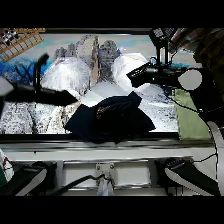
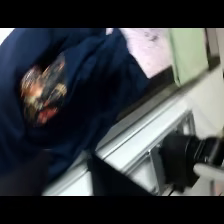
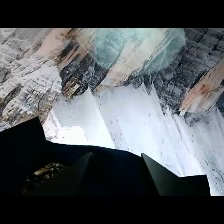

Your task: Fold the clothes and pants, and hang the long-sleeved shirts on hangers.

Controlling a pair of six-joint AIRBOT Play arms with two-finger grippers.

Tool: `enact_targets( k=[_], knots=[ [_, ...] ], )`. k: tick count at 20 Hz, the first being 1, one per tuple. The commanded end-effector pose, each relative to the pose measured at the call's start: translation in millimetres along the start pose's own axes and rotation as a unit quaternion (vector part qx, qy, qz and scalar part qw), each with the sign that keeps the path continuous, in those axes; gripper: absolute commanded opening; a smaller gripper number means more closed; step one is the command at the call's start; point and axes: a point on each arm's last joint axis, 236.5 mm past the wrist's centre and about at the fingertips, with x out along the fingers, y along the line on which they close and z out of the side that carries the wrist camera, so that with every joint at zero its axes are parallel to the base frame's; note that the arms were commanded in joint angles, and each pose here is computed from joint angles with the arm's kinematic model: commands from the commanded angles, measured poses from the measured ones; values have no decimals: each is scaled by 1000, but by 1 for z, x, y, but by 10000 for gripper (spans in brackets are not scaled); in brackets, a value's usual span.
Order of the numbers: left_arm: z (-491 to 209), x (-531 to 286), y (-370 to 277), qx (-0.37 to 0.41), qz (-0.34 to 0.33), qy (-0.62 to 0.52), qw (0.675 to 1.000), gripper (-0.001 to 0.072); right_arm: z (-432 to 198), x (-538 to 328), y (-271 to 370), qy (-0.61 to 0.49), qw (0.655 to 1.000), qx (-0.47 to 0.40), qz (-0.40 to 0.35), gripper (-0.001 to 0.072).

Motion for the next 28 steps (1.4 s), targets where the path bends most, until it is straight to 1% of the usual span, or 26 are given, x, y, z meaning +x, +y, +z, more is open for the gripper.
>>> enact_targets(
  k=[1,2,4,5,9,12,16,23,28],
  knots=[
    [-45,21,41,-126,32,-31,991,354,-10,0,4,21,1000,9,7,349],
    [-62,27,63,-142,62,-27,987,354,-11,0,4,23,1000,16,8,349],
    [-99,34,111,-200,138,-1,970,354,-10,0,4,22,999,24,8,349],
    [-111,37,122,-220,145,8,965,354,-10,0,4,22,999,27,7,349],
    [-133,51,121,-270,118,28,955,353,-10,0,4,21,999,27,7,349],
    [-148,63,111,-305,83,43,948,353,-10,0,3,21,999,26,5,349],
    [-141,75,102,-328,39,17,944,353,-9,0,3,20,999,26,5,349],
    [-151,81,110,-334,45,21,941,344,-6,0,2,13,1000,26,3,349],
    [-161,98,106,-332,48,50,941,344,-4,0,1,8,1000,29,2,349]
  ],
)
